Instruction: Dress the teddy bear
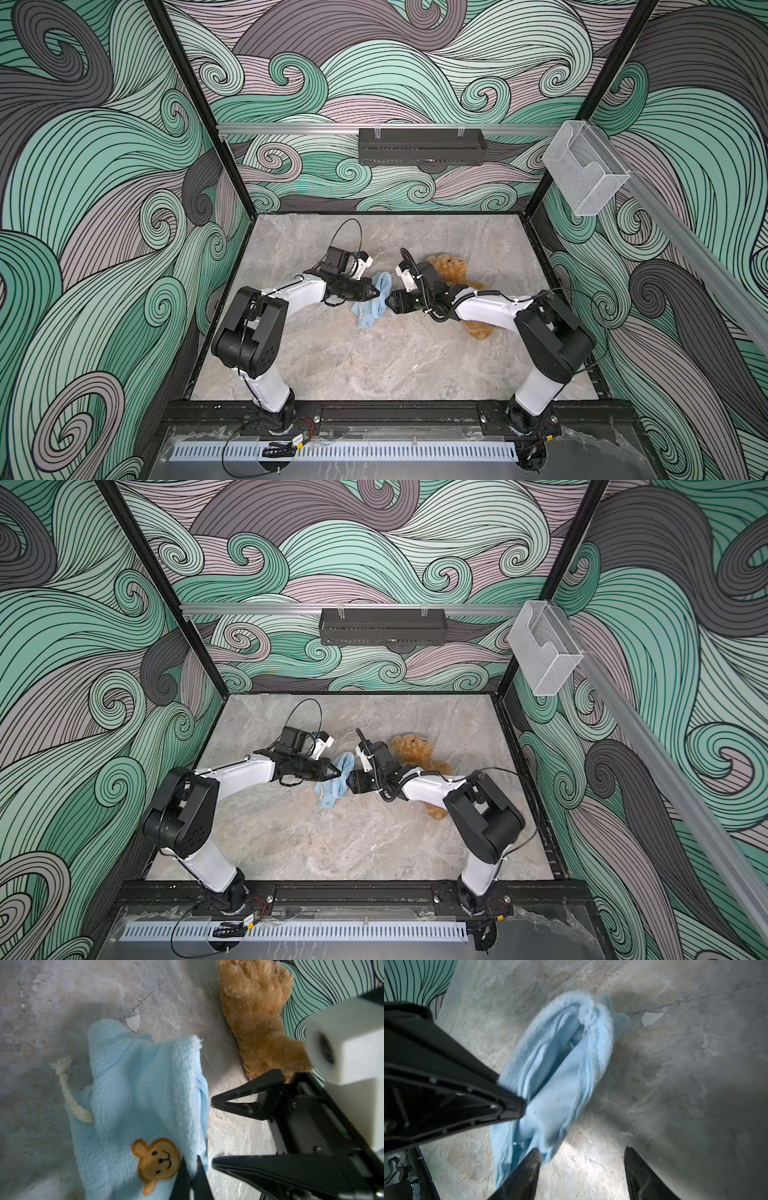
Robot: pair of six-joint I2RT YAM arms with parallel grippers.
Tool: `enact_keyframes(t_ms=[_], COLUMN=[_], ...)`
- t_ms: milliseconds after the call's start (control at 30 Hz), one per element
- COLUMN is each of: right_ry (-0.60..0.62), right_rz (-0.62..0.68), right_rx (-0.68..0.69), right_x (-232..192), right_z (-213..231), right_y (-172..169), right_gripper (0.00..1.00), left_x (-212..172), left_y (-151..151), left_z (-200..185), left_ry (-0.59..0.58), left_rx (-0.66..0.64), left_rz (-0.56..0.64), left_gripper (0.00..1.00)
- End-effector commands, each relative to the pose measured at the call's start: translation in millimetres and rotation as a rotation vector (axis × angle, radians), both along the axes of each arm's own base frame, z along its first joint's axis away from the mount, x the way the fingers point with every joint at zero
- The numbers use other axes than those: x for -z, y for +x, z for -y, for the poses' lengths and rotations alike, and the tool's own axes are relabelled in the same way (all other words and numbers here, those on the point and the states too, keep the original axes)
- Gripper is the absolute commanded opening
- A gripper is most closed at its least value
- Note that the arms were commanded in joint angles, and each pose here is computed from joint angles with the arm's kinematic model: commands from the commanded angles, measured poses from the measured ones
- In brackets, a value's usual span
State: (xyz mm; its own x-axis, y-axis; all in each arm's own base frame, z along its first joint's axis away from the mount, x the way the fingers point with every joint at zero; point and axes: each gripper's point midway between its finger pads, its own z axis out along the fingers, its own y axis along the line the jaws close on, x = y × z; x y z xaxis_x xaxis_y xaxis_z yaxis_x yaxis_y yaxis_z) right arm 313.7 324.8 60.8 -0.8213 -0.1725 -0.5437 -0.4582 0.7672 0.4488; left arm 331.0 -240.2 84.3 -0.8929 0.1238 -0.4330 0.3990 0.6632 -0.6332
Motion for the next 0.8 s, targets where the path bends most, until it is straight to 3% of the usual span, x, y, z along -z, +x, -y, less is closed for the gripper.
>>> enact_keyframes(t_ms=[0, 200, 300, 633, 767], right_ry=[0.127, 0.145, 0.091, -0.119, -0.179], right_rz=[-0.005, -0.028, -0.035, -0.096, -0.105], right_rx=[-0.022, -0.039, 0.016, 0.172, 0.200], right_x=[-16.6, -6.3, 3.0, 36.7, 40.8], right_z=[-27.6, -35.6, -24.3, 21.6, 35.2], right_y=[6.8, 3.2, 5.6, 0.0, 0.4], right_gripper=[0.59, 0.36, 0.24, 0.16, 0.20], left_x=[-15.4, -14.9, -12.4, -12.2, -17.6], left_y=[-1.1, -0.3, 1.7, 10.0, 12.7], left_z=[5.2, 4.8, 1.3, -14.9, -17.7], left_ry=[-0.045, -0.040, -0.014, 0.077, 0.077], left_rx=[0.034, 0.029, 0.013, -0.067, -0.085], left_rz=[0.045, 0.048, 0.049, 0.079, 0.101], left_gripper=[0.05, 0.06, 0.06, 0.00, 0.00])
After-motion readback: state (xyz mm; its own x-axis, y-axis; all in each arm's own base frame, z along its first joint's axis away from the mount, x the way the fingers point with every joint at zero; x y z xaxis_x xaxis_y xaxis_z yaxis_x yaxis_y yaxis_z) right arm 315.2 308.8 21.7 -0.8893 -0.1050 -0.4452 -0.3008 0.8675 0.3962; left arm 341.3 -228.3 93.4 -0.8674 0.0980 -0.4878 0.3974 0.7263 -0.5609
